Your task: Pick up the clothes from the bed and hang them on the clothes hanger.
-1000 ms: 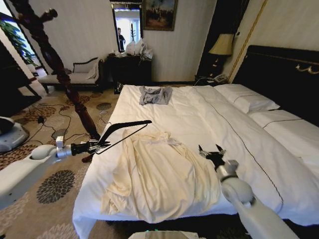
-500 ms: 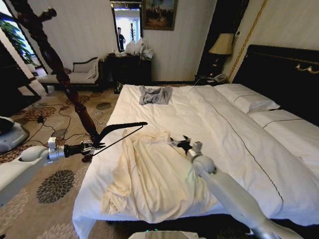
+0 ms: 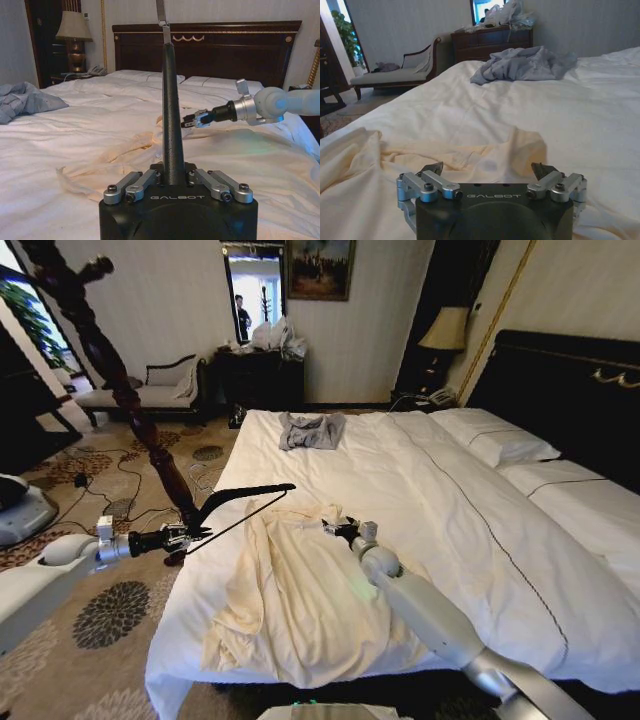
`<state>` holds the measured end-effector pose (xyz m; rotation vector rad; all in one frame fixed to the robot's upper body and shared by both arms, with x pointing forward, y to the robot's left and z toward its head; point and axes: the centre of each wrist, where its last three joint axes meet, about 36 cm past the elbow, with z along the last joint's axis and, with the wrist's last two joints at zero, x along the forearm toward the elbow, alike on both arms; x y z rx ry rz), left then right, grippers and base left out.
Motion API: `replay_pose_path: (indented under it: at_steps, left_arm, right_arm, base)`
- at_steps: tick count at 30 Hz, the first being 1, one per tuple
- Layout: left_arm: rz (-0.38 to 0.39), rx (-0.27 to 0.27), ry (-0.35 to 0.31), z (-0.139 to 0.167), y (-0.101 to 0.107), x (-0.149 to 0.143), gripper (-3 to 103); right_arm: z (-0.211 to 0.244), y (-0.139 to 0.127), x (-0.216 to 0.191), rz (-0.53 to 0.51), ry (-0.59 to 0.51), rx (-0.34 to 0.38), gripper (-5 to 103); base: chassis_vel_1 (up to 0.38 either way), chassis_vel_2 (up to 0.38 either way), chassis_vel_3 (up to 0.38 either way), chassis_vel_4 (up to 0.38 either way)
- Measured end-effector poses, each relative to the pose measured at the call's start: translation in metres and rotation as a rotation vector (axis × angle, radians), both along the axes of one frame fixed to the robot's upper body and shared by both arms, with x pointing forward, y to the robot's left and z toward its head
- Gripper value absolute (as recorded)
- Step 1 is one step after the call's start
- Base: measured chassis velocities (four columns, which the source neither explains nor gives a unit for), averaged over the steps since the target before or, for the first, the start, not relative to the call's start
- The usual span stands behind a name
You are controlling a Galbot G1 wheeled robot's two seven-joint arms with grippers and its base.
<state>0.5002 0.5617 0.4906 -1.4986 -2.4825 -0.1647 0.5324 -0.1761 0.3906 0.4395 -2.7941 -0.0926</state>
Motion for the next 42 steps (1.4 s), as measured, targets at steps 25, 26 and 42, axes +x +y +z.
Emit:
replay_pose_path:
  at_steps: [25,26,42]
  left_arm:
    - [-0.006,-0.016,0.003,0.0,-0.002,-0.003,18]
    - [-0.005,-0.014,0.003,0.0,-0.001,-0.003,18]
    - [-0.034,0.027,0.053,-0.011,0.01,-0.021,18]
  right_arm:
    - [-0.01,-0.001,0.013,-0.058,0.011,-0.041,7]
    - [-0.011,-0.002,0.013,-0.059,0.012,-0.042,7]
    - [0.015,-0.038,0.025,-0.169,-0.052,-0.064,0]
  base:
    - [0.0,0.0,0.0,0.0]
    - [0.0,0.0,0.0,0.0]
    - [0.0,0.0,0.0,0.0]
